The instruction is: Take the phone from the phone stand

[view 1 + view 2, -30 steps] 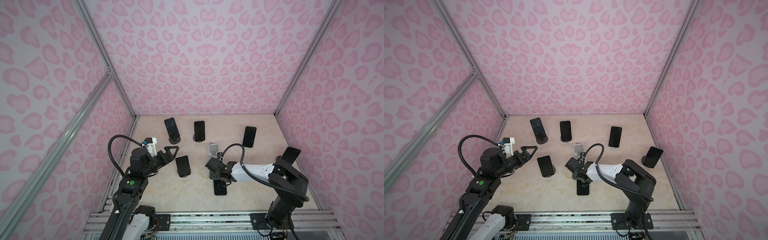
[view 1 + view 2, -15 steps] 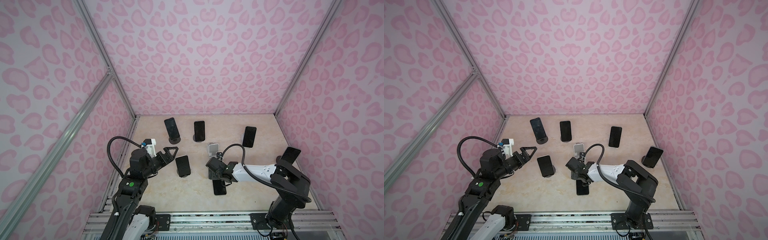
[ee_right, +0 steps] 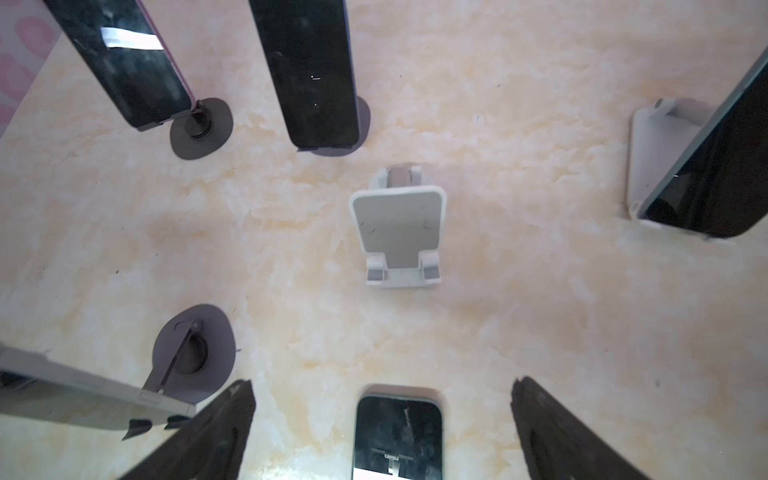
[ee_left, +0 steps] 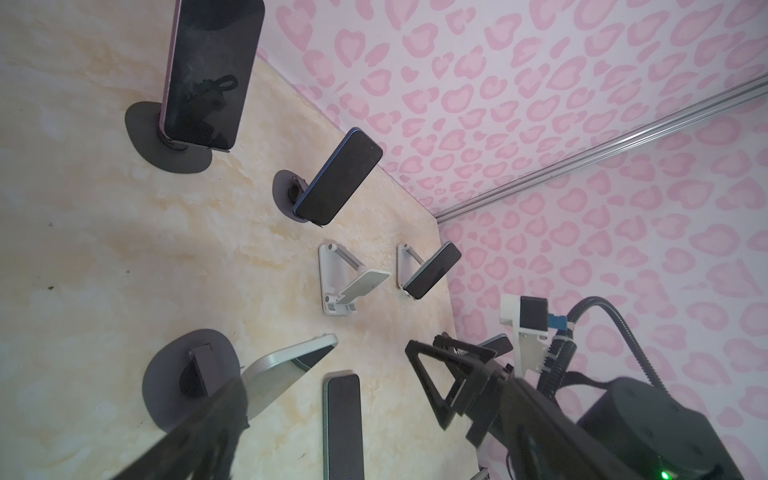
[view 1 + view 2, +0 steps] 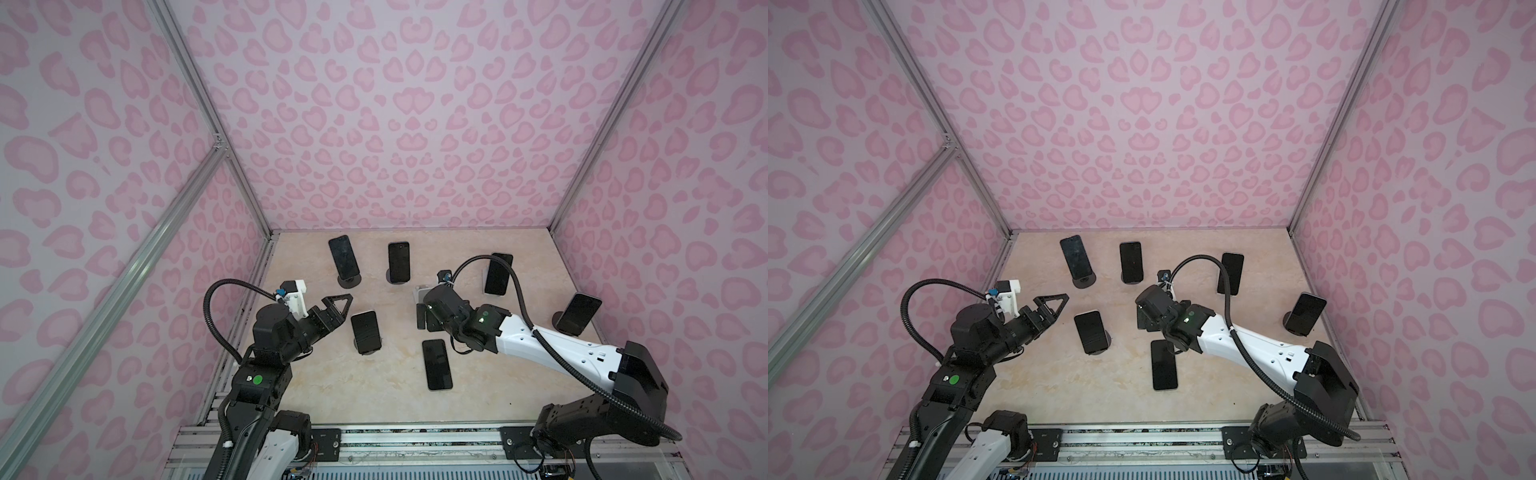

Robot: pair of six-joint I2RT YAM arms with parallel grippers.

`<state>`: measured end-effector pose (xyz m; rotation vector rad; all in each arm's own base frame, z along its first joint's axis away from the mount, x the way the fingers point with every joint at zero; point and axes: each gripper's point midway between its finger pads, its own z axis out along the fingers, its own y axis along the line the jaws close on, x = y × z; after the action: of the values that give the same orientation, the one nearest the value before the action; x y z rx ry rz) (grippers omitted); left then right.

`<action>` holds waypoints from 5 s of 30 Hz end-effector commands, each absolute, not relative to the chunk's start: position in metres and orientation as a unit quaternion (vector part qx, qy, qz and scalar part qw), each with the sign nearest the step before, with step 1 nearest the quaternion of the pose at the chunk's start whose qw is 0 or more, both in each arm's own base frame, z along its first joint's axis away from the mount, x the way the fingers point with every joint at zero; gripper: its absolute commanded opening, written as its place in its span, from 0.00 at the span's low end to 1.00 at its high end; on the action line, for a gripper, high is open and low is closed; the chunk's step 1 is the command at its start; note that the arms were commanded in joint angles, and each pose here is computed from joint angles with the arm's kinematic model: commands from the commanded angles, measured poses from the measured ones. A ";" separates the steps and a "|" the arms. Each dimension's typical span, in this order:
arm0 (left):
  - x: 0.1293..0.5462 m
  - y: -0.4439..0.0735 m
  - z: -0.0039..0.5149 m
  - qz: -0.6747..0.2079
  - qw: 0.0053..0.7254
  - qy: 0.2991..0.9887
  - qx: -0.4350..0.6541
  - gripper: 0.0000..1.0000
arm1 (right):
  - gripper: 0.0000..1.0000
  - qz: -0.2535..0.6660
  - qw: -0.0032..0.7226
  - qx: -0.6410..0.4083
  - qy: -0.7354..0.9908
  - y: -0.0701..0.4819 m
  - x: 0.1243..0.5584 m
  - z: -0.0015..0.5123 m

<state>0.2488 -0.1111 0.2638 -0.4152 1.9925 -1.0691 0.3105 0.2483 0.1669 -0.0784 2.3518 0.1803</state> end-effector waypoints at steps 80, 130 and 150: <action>0.255 -0.106 0.283 -0.400 0.419 0.799 -0.163 1.00 | 0.73 -0.010 0.325 -0.022 0.945 0.238 0.565 0.077; 0.232 -0.195 0.336 -0.507 0.421 0.752 -0.019 1.00 | 0.99 0.005 0.356 0.097 0.929 0.027 0.485 0.166; 0.237 -0.211 0.325 -0.514 0.391 0.764 -0.010 1.00 | 0.94 0.010 0.320 0.090 0.943 0.023 0.490 0.119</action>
<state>0.2375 -0.2088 0.3141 -0.0476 1.9757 -1.2883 0.4826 0.0205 0.1191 0.2479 2.5042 0.0091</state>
